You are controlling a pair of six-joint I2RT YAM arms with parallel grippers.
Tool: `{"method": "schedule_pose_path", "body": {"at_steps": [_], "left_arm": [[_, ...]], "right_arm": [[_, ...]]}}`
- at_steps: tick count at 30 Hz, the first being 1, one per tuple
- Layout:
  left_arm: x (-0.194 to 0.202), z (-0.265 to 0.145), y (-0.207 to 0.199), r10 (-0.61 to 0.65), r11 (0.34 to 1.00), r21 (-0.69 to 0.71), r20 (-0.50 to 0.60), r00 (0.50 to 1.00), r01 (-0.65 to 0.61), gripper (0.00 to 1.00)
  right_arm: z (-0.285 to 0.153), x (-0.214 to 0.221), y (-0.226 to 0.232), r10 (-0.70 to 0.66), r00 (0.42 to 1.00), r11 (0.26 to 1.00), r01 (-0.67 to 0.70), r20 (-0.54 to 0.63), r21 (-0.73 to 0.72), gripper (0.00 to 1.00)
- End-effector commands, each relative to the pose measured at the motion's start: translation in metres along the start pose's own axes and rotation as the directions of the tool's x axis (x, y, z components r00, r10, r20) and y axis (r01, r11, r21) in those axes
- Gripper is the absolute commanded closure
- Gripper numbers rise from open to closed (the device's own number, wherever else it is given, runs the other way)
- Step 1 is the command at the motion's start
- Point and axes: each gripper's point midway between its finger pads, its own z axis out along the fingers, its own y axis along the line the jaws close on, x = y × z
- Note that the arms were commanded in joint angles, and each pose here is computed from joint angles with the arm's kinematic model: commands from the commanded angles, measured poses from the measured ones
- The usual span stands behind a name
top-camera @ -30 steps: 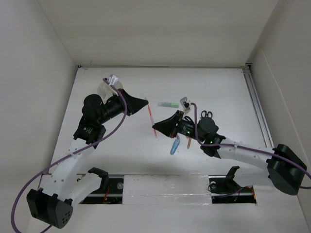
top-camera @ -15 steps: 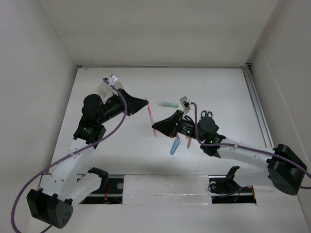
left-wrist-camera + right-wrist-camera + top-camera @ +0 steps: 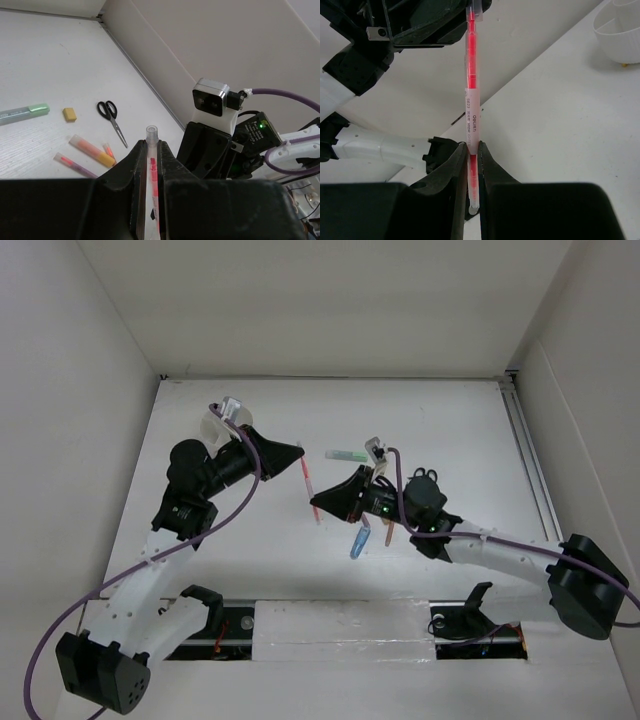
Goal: Sort the stationery into containers
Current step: Close the pen cap on the pen.
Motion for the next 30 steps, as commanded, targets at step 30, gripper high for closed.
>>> {"method": "schedule_pose_path", "body": {"at_steps": [30], "left_arm": [[0.013,0.001,-0.014,0.049,0.995,0.085,-0.043,0.998,-0.045,1.00]], "right_arm": [[0.001,-0.055,0.032,-0.017,0.993,0.995,0.027,0.114,-0.091,1.00]]}}
